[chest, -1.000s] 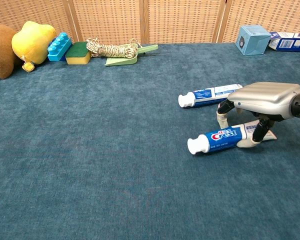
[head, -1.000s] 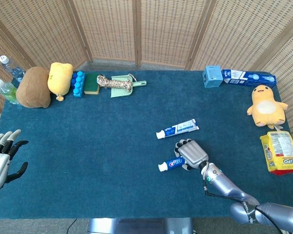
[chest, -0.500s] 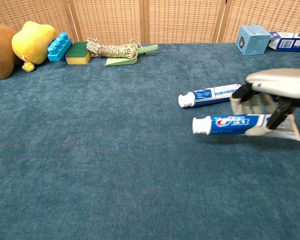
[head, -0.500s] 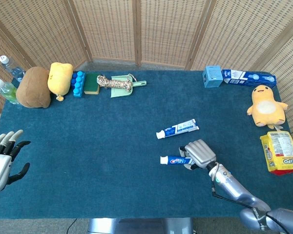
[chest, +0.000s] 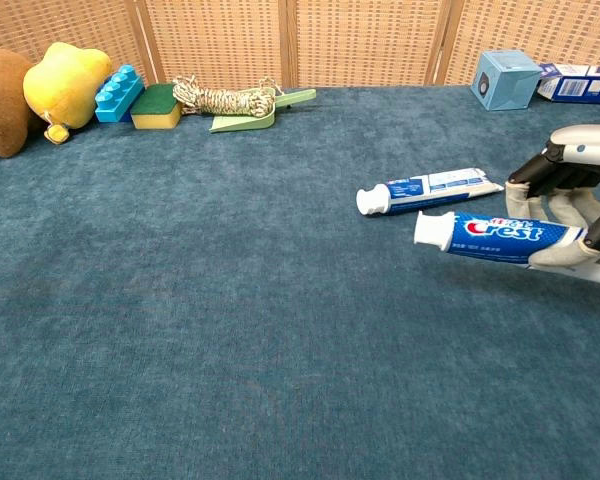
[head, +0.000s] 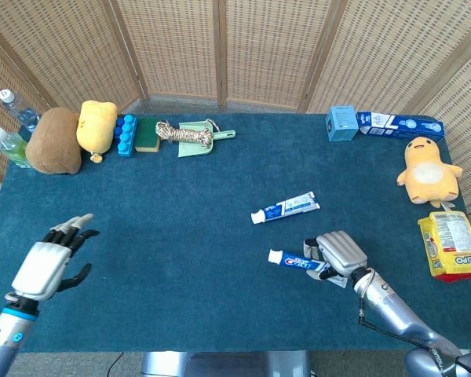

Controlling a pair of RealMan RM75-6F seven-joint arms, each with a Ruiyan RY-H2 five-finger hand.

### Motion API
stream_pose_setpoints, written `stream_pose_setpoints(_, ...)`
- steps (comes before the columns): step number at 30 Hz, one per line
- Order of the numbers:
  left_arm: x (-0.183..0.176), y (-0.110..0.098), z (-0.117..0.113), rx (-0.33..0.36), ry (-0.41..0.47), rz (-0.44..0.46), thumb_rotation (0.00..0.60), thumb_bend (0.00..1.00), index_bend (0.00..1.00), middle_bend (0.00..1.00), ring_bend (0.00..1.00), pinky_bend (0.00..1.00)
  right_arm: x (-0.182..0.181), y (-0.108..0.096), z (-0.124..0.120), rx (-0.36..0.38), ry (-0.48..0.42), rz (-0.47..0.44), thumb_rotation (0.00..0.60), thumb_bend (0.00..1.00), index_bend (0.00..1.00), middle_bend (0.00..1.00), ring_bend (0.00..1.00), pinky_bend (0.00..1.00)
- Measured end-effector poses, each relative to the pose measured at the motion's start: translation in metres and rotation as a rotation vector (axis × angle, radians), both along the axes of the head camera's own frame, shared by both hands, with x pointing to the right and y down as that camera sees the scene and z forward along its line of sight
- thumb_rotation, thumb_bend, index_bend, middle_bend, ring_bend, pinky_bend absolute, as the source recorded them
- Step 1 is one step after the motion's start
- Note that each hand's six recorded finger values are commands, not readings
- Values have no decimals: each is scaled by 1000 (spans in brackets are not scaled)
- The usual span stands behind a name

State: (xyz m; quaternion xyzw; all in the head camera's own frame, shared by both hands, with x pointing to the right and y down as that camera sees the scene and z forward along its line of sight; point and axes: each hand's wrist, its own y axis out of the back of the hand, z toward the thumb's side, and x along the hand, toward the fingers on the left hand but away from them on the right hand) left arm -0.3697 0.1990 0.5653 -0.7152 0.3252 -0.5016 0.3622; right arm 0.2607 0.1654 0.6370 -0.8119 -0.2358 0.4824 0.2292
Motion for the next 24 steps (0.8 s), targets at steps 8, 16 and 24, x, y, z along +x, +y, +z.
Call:
stream_pose_setpoints(8,52,-14,9,-32,125,90,600,327,215,115,123,185,-23,4,-12,-126,-158,100,600,529,885,734,698,747)
stream_pose_setpoints(16,95,-21,9,-74,220,154,600,327,221,99,106,174,-50,4,-17,-171,-237,113,600,539,885,734,698,747)
stream_pose_setpoints(24,130,-26,8,-86,266,219,600,327,227,72,53,154,-72,7,-10,-215,-270,118,600,547,884,734,698,747)
